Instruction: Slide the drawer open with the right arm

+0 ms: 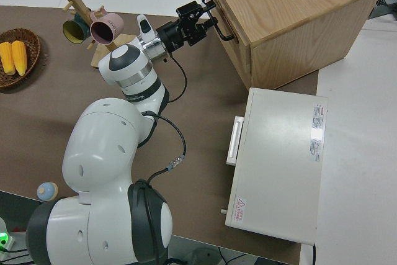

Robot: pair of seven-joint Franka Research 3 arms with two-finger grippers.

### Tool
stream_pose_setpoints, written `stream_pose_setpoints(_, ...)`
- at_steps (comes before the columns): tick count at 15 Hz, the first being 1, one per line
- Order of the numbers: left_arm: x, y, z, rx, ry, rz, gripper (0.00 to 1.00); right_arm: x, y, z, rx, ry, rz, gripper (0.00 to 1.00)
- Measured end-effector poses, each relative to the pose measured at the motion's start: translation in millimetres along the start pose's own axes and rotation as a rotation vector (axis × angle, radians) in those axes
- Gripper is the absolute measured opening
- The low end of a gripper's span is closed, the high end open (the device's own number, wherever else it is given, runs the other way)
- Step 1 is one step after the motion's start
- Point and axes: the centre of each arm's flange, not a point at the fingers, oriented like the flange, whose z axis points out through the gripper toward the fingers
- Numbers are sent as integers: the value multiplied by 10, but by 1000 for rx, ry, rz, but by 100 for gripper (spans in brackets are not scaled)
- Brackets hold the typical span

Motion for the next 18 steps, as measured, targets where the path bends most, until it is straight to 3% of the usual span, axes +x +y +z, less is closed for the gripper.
stream_pose_setpoints(5, 0, 0, 0, 0, 0, 0, 100, 25, -58, -37, 1, 9, -9, 17)
stream_pose_setpoints(12, 0, 0, 0, 0, 0, 0, 100, 35, -61, -57, -4, 7, -11, 17)
stream_pose_setpoints(18, 0, 0, 0, 0, 0, 0, 100, 151, -103, -403, -31, -35, -15, 17)
